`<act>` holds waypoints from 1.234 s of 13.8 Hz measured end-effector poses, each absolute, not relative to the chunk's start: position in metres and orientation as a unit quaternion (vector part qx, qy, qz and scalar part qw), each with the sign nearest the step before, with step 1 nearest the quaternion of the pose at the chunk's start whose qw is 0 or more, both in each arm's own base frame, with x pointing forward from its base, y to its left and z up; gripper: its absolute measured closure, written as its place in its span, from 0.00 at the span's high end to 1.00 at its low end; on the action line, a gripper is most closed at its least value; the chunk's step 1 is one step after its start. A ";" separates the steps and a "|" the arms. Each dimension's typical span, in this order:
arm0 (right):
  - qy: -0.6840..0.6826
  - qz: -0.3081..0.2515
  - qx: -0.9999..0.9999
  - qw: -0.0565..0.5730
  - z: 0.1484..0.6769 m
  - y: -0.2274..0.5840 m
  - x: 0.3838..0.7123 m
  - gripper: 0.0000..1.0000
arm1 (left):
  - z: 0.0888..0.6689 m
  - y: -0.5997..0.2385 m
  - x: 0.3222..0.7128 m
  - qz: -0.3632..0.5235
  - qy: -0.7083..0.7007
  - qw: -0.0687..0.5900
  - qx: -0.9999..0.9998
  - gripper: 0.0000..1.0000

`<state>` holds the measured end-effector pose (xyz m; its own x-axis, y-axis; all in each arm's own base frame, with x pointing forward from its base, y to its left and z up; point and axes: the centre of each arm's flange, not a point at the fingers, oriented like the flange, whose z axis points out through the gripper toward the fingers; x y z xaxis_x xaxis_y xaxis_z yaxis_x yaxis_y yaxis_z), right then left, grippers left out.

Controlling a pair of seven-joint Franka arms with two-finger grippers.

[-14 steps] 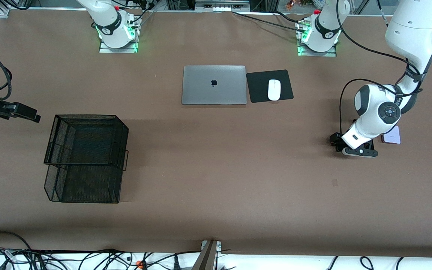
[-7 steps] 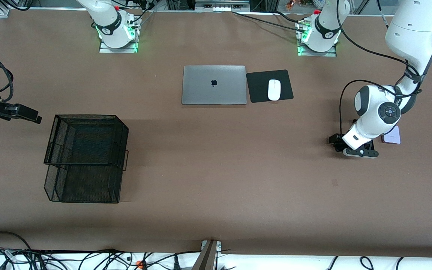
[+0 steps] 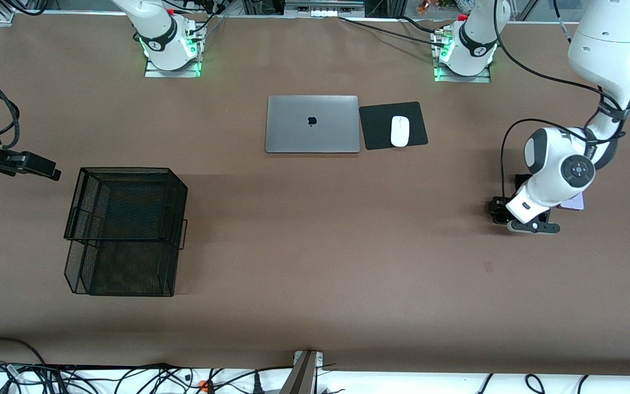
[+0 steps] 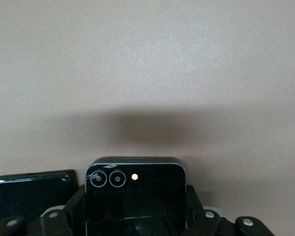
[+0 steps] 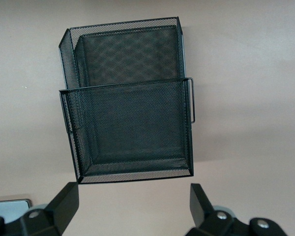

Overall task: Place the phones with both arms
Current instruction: 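Reach down and grasp the small black flip phone with the left gripper, then carry the flip phone toward the laptop with the left gripper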

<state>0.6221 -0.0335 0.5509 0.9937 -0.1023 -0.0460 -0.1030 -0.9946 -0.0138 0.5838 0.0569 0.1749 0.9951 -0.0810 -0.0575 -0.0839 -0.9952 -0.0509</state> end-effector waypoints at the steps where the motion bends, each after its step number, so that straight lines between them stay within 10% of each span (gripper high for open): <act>1: 0.051 0.023 -0.998 0.008 0.551 -0.034 0.622 1.00 | 0.184 0.056 0.593 0.038 0.041 0.029 -0.998 0.80; 17: 0.051 0.010 -0.999 0.008 0.550 -0.033 0.627 1.00 | 0.228 -0.360 0.611 0.008 -0.055 -0.031 -0.998 0.80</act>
